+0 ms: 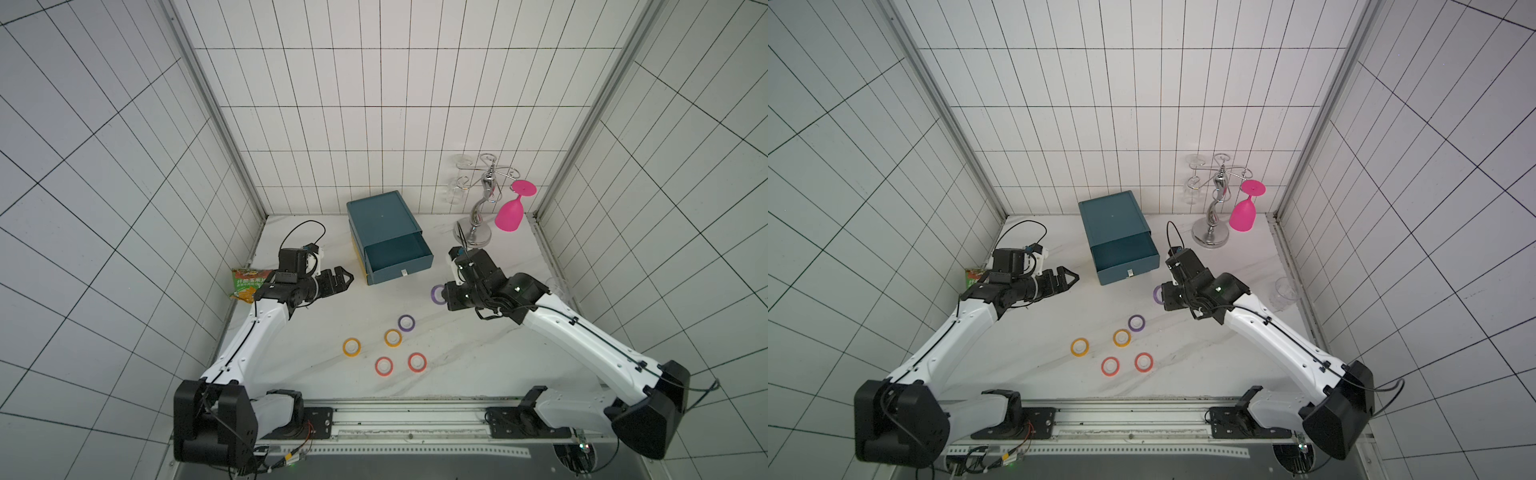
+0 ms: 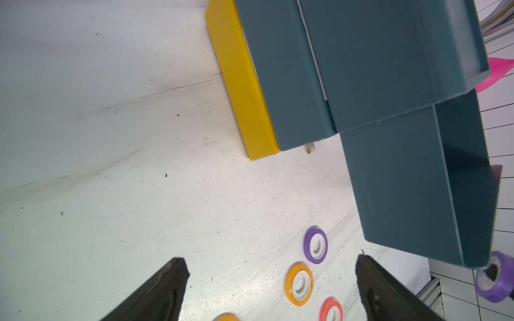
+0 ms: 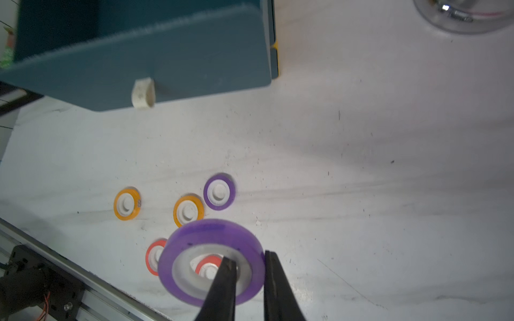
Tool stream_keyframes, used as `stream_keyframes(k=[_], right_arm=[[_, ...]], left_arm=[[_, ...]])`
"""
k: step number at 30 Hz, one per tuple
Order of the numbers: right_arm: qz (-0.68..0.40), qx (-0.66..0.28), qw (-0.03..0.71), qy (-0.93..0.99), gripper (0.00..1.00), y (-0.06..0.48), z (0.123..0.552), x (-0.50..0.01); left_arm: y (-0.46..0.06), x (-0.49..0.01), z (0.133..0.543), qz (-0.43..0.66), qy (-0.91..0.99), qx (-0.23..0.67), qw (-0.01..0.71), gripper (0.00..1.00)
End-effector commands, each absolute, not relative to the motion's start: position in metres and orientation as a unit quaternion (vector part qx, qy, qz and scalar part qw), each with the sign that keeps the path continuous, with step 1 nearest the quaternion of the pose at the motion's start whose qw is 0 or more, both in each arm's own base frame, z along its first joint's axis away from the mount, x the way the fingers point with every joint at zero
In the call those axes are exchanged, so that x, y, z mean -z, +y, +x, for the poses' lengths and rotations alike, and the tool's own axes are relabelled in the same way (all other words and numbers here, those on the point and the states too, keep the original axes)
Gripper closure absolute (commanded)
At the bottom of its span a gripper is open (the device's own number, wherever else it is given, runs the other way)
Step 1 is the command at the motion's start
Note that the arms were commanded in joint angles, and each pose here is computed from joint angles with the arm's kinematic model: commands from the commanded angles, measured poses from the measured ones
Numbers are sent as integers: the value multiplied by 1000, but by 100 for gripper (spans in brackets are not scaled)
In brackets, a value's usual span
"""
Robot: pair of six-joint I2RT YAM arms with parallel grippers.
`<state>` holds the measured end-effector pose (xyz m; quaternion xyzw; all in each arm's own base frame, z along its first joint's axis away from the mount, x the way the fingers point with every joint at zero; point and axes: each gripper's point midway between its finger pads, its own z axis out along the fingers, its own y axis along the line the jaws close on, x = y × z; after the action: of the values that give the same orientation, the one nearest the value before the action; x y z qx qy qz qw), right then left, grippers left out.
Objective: Place the transparent tape into the drawer according to color
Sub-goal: Place the tape in the drawer.
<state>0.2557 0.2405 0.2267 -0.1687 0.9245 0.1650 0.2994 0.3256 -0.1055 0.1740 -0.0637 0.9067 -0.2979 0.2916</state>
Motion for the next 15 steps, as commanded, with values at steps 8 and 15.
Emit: stream_keyframes(k=[8, 15], right_arm=[[-191, -190, 383, 884, 100, 292, 327, -294], [-207, -184, 381, 882, 100, 319, 359, -289]], left_arm=[[-109, -180, 328, -58, 899, 313, 300, 2], [-108, -178, 327, -60, 900, 312, 298, 2]])
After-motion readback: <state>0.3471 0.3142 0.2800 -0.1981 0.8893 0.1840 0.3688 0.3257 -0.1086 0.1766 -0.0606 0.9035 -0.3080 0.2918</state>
